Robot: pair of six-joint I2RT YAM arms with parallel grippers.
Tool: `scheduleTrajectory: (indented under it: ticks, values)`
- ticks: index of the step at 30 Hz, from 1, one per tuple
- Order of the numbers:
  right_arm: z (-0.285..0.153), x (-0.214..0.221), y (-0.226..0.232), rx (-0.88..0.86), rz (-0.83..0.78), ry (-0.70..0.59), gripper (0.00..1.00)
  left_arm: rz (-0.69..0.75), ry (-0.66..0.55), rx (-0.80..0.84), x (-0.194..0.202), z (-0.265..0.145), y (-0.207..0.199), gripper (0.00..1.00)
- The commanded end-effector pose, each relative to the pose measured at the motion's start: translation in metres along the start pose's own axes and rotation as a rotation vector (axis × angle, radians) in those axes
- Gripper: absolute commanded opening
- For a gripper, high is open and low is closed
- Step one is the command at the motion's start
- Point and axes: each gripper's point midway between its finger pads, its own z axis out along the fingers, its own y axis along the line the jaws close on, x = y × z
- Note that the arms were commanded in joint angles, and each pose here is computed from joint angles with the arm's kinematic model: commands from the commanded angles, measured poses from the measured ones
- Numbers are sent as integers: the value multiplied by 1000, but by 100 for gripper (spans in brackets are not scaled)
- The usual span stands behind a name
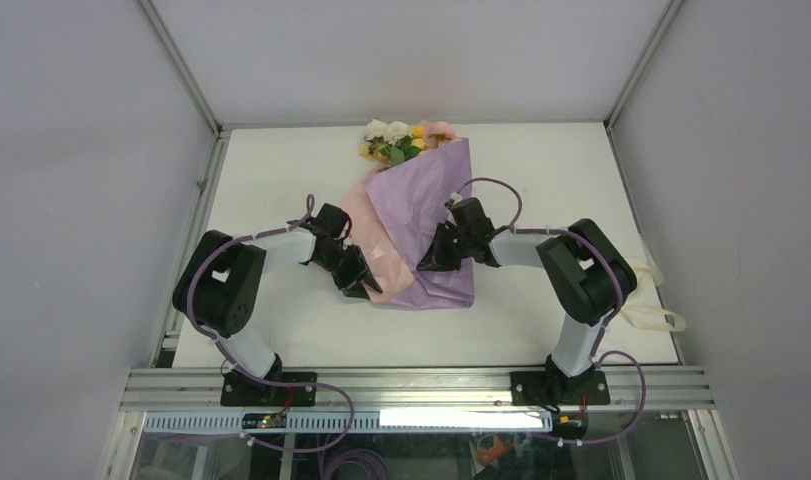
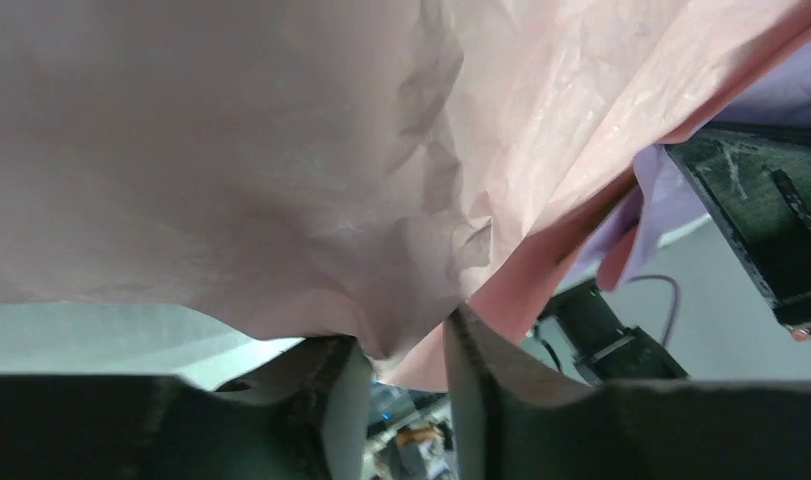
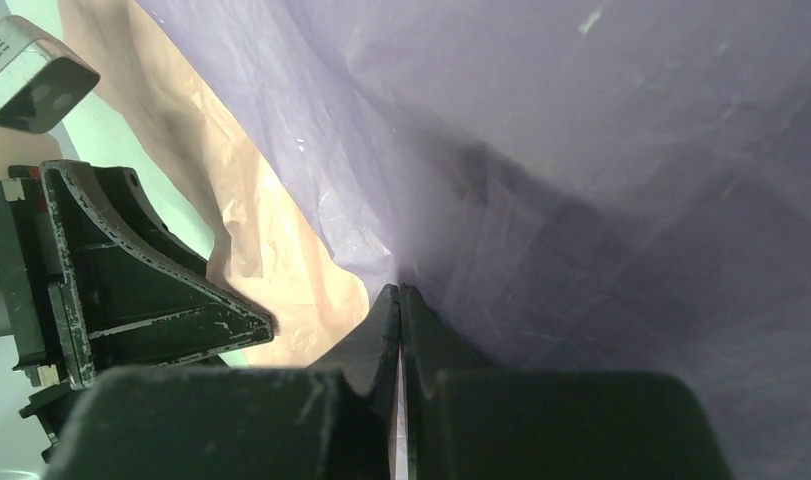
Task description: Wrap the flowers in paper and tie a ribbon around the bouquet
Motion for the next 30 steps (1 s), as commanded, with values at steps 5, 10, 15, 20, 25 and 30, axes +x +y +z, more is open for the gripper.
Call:
scheduleTrajectory:
  ticks: [5, 10, 15, 20, 25, 30]
  values:
    - [-1, 68, -93, 346, 15, 187, 0, 182, -196, -146, -38, -16, 9, 7]
    - [8, 72, -86, 300, 4, 206, 0, 325, -211, -207, -42, -42, -4, 0]
    - [15, 65, -71, 227, 1, 191, 0, 517, -197, -166, -27, -57, -42, 0]
    - [23, 56, -56, 162, 29, 158, 0, 881, -171, -145, 1, -63, -96, 0]
    - [33, 39, -31, 46, 89, 87, 0, 1234, -159, -155, 21, -50, -131, 0]
    - [30, 18, -7, -56, 158, 17, 0, 1345, -74, -202, 21, -12, -126, 0]
